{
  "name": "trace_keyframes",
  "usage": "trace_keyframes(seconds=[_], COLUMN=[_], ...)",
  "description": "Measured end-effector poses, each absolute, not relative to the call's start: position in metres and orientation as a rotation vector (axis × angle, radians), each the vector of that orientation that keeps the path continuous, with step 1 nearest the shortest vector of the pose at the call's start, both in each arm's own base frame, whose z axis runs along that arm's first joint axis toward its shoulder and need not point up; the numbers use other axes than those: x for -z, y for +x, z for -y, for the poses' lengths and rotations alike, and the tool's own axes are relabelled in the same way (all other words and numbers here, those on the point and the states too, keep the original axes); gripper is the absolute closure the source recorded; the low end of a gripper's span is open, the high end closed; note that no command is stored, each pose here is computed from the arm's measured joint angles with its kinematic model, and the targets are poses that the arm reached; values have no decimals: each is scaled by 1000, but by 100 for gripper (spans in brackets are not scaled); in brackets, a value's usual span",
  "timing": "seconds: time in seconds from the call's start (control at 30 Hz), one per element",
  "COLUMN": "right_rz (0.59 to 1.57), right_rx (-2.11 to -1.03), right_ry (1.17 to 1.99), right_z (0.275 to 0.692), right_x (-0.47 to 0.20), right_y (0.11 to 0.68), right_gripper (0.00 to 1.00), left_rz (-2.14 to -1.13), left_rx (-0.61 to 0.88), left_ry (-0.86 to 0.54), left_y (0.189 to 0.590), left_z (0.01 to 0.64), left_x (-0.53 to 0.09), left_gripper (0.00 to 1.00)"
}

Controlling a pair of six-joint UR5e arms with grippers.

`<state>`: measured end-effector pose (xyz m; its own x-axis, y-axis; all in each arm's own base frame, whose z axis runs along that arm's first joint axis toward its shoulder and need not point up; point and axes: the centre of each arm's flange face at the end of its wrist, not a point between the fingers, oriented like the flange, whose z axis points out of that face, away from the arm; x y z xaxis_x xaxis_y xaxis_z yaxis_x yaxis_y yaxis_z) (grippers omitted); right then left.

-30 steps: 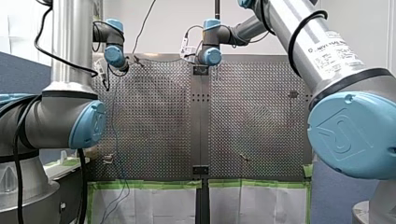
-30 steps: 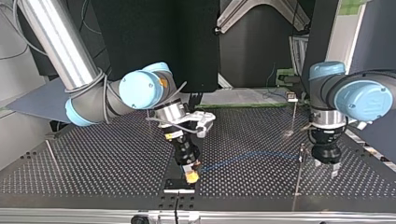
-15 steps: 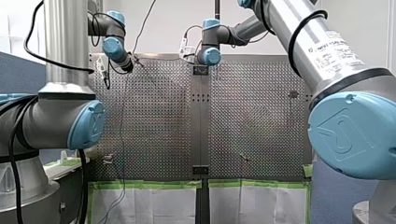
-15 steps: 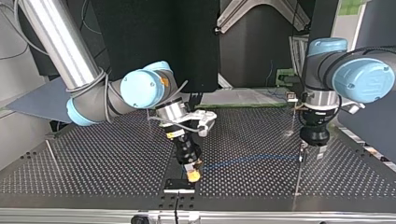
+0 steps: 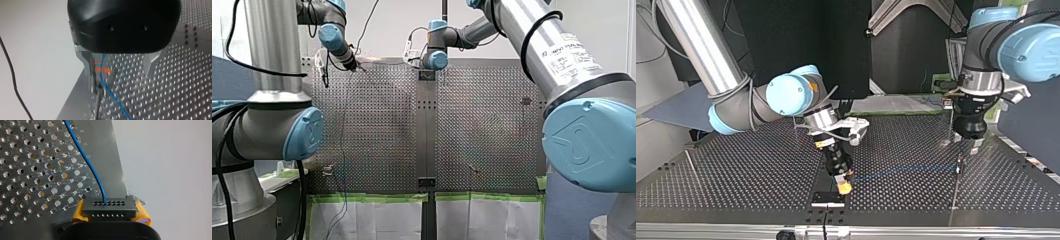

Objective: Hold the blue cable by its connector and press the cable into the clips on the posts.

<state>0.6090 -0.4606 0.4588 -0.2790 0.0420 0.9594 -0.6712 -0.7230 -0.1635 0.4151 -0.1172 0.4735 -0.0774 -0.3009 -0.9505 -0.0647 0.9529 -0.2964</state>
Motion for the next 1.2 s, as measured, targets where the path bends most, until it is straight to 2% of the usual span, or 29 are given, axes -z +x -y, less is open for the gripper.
trace_keyframes(seconds=[0.2,0.53,1.2], right_rz=[781,781,785], right_rx=[-2047,-2046,-2039], right_ry=[1511,1517,1529], right_z=[459,457,456], right_x=[-459,-458,-456], right_y=[610,611,612], right_gripper=[100,100,100], left_rz=[-1649,-1656,-1629], left_rx=[197,175,75], left_ry=[-228,-158,-142], left_y=[399,397,412], left_z=[130,140,135], left_x=[-483,-482,-475], left_gripper=[0,0,0])
